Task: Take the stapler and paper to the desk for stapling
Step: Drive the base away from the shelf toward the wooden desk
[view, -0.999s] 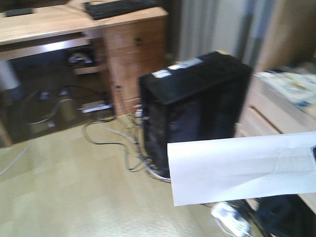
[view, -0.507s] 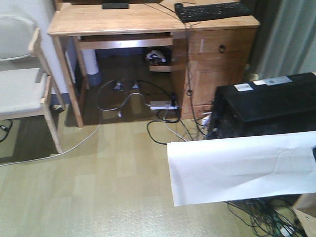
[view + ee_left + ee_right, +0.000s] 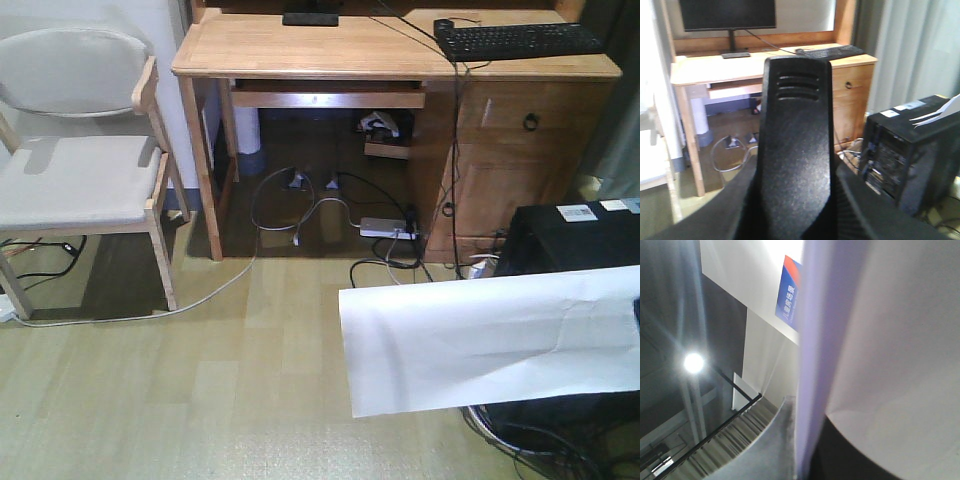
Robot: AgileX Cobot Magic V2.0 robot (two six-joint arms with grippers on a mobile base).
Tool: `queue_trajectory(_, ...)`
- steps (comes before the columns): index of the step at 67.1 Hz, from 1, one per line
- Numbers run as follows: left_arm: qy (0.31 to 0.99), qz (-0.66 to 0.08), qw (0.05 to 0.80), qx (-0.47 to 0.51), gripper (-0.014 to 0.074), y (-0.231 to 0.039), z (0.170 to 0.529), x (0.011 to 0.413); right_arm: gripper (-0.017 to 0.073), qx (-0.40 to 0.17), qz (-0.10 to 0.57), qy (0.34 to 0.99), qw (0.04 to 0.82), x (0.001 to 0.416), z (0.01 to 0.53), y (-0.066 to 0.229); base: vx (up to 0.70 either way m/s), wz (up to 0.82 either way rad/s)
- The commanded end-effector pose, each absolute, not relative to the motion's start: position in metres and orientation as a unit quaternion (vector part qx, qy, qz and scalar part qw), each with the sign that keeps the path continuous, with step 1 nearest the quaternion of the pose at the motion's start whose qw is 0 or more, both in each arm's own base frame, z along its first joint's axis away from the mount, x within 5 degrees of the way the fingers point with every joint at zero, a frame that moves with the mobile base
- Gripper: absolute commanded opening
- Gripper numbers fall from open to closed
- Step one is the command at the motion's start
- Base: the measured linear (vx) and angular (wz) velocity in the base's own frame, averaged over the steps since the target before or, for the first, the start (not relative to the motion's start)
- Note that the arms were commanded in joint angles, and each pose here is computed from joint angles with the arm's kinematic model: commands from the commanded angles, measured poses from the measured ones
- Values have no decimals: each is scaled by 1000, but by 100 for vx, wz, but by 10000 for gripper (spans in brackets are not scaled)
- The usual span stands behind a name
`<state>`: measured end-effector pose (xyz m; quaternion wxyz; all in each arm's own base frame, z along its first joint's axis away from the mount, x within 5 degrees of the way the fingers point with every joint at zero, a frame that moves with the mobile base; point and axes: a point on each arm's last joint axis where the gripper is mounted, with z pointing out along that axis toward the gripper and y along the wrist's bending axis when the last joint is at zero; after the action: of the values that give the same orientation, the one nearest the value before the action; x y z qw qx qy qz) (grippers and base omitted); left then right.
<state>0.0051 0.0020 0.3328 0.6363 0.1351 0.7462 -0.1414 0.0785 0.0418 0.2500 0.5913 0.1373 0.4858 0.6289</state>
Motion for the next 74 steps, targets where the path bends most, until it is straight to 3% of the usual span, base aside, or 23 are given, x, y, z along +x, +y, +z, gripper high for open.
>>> queue_trajectory(1,705,-155,680,130,-6,1,351,5,-6,136,638,473,592,75,246,41,17,17)
queue_trajectory(74,705,-155,680,130,-6,1,351,5,-6,136,638,473,592,75,246,41,23,4)
